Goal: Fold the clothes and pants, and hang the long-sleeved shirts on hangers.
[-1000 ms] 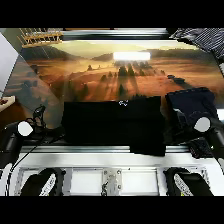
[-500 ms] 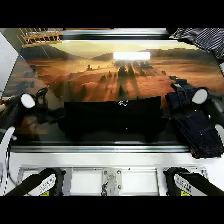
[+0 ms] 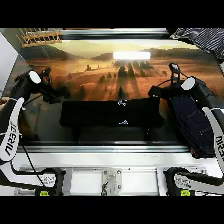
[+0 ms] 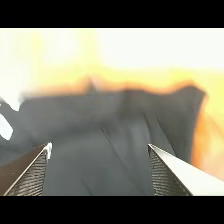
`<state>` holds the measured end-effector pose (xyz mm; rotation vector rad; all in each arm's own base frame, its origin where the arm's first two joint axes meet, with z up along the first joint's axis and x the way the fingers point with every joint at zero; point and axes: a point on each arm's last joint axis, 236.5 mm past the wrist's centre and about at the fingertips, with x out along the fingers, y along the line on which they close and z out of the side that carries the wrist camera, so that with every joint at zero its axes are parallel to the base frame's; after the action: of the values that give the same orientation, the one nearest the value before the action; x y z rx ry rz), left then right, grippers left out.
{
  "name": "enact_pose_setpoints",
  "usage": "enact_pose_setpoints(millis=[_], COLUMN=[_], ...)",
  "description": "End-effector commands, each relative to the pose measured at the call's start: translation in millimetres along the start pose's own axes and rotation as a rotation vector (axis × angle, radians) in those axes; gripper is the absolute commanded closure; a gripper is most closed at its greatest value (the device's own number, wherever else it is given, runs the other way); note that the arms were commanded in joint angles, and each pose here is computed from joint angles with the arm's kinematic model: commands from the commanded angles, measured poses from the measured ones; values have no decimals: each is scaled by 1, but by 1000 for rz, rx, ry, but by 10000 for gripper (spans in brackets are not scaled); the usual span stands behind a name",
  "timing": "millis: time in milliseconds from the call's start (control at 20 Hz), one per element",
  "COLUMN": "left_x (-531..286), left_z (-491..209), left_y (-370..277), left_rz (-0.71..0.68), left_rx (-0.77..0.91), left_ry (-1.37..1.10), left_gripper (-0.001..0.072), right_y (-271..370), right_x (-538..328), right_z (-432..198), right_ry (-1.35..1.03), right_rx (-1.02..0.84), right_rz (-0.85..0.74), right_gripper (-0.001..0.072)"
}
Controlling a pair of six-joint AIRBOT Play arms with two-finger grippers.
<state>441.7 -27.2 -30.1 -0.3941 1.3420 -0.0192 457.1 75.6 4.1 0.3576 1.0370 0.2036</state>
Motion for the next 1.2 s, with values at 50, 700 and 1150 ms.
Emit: enact_pose_setpoints(millis=[50,700,1150], left_x=[-29,30,36], left_z=[40,-114,-124], left_y=[-29,-68,-104], left_rz=[-106,-91,-120], left_rx=[-13,146,228], left_ry=[-116,53,27], left_gripper=[90,703,703], right_y=[-5,-97,-49], right_x=[-21,15,59], right_z=[33,-118,-107], right_ry=[-125,296,247], right_rx=[19,261,295], right_rz=[32,144,223], right_gripper=[43,44,489])
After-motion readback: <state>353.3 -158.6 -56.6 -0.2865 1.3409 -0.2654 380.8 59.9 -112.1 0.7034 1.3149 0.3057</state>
